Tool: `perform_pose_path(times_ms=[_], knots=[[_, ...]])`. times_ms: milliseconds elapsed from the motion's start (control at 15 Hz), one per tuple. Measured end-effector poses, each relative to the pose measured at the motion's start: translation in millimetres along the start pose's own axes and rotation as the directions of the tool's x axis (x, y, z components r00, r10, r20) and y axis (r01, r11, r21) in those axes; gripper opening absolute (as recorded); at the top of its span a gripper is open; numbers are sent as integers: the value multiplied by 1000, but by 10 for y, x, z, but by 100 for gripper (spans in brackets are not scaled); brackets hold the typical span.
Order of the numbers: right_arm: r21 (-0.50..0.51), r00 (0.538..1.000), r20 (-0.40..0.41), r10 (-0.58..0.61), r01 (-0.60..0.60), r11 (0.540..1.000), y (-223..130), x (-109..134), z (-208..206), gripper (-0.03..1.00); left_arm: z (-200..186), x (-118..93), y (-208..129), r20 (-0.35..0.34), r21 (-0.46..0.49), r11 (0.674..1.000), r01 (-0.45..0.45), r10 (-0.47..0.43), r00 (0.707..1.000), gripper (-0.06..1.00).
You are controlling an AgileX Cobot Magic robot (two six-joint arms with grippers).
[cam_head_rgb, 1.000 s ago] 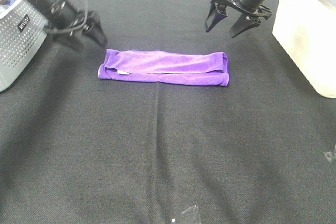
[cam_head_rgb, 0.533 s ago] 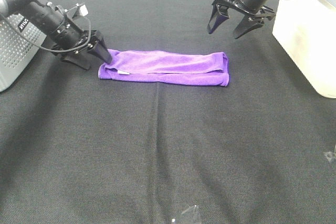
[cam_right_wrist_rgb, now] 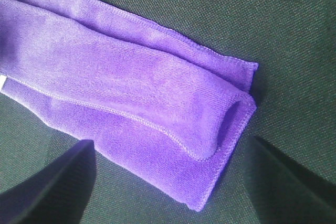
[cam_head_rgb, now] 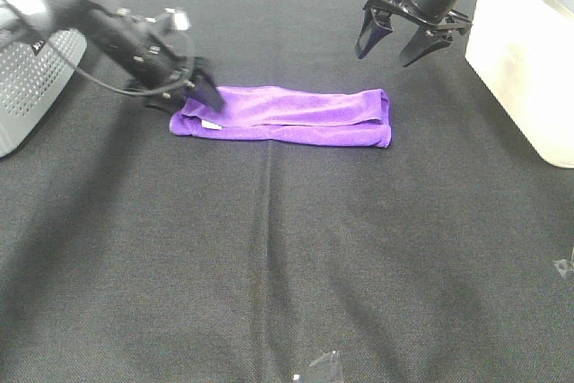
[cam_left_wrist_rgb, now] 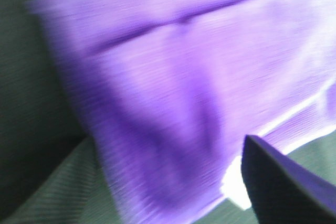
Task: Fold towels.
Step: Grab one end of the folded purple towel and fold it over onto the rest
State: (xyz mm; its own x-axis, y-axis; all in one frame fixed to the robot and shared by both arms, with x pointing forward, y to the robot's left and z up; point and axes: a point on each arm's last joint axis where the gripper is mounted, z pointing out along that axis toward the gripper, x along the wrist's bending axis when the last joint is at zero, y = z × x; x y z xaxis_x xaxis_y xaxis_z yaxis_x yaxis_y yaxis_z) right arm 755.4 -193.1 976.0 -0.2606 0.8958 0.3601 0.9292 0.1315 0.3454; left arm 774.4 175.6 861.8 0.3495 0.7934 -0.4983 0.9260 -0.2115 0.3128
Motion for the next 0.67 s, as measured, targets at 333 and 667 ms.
perform_pose_path(times_ms=[333,667], knots=[[2,1000,13,-5,5,1000,-2,-12,0,75,86,-21,-23,-19,18,1000,-18,19,1000,5],[-2,997,68,21,-21,1000,-22,5,-159,75,-50,-26,45,-132,27,999,-37,40,990,5]])
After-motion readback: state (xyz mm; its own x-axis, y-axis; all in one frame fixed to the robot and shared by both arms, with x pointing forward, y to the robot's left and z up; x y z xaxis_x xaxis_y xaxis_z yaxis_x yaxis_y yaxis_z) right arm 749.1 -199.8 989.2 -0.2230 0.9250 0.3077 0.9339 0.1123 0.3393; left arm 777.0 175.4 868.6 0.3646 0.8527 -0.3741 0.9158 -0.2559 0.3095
